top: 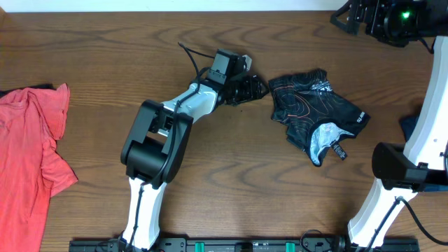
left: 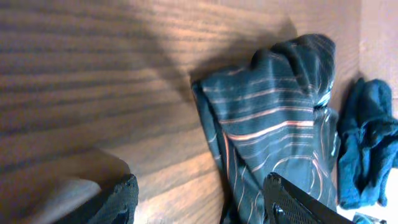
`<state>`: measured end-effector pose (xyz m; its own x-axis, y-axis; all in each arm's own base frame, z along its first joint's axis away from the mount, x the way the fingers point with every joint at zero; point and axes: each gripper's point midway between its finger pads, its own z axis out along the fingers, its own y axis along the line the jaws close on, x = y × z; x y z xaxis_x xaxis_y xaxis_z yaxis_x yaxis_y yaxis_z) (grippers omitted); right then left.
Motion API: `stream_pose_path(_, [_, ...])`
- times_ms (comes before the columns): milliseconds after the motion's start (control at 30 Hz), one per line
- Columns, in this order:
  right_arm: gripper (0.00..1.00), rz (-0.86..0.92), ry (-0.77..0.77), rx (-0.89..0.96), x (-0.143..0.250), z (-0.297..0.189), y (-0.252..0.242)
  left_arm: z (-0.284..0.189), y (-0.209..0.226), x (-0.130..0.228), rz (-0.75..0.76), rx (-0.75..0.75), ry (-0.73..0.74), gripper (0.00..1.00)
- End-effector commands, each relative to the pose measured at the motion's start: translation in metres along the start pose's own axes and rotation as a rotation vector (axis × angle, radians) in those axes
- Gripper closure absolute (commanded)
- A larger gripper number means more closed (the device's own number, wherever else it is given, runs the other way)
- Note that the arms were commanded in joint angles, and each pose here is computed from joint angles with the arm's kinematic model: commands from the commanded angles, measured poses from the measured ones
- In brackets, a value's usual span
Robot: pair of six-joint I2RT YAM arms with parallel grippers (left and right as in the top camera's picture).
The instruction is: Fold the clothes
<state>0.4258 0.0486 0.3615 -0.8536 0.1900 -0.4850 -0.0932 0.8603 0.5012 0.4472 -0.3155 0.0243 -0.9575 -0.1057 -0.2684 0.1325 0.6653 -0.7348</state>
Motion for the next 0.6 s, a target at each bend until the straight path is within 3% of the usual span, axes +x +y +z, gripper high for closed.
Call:
stream_pose_path(0, [0.01, -0.038, -0.009, -0.05, 0.002, -0.008, 0.013, 0.023, 0.037, 0.019, -0.114, -0.067, 0.034, 0.33])
stream_pose_path(500, [0.01, -0.049, -0.005, -0.067, 0.003, -0.007, 0.017, 0.066, 0.006, 0.042, -0.173, 0.006, 0.029, 0.32])
stream_pose_path(567, [0.01, -0.051, -0.003, -0.069, 0.003, -0.007, 0.018, 0.07, 0.003, 0.047, -0.162, -0.007, 0.025, 0.39])
